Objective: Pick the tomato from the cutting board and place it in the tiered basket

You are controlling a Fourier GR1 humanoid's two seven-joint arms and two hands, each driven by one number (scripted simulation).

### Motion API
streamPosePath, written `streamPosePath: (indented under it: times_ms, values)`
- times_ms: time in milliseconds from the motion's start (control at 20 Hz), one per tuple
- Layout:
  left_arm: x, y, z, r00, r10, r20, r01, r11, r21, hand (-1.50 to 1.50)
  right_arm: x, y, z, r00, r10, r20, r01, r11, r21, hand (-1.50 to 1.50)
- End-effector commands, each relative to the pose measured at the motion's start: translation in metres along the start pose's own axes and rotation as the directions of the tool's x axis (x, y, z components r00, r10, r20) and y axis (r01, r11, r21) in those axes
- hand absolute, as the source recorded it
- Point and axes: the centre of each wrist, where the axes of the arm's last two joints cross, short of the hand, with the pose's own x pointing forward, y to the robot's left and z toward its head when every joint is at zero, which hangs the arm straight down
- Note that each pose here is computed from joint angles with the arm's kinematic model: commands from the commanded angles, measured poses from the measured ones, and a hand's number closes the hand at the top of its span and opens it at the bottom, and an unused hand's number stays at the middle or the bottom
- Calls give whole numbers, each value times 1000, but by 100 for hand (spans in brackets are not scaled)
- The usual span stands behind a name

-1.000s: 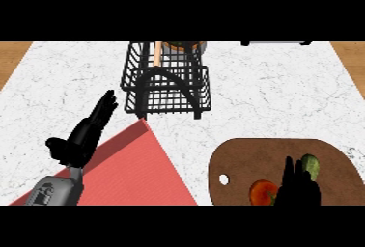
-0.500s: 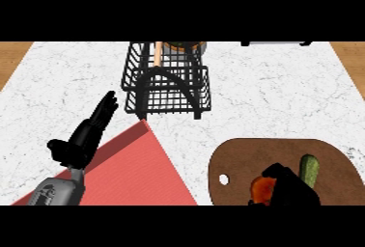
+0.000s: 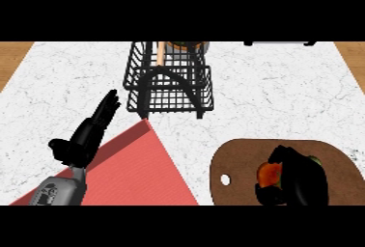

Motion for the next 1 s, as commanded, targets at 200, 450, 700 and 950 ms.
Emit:
streamPosePath:
  times_ms: [200,450,700,950]
  values:
    - [-17,-14,10,997,36,-71,-38,999,-33,0,-60,-69,-98,958,64,280,-87,994,68,150]
    - [-23,-4,8,995,28,-92,-28,1000,-2,0,-46,-98,-117,869,-279,408,248,960,128,150]
    - [-24,-11,6,995,28,-99,-27,1000,4,0,-19,-142,-108,735,-407,542,420,901,108,150]
    - [-11,-10,9,997,28,-78,-29,999,-14,0,36,-201,-103,709,-407,576,419,900,121,150]
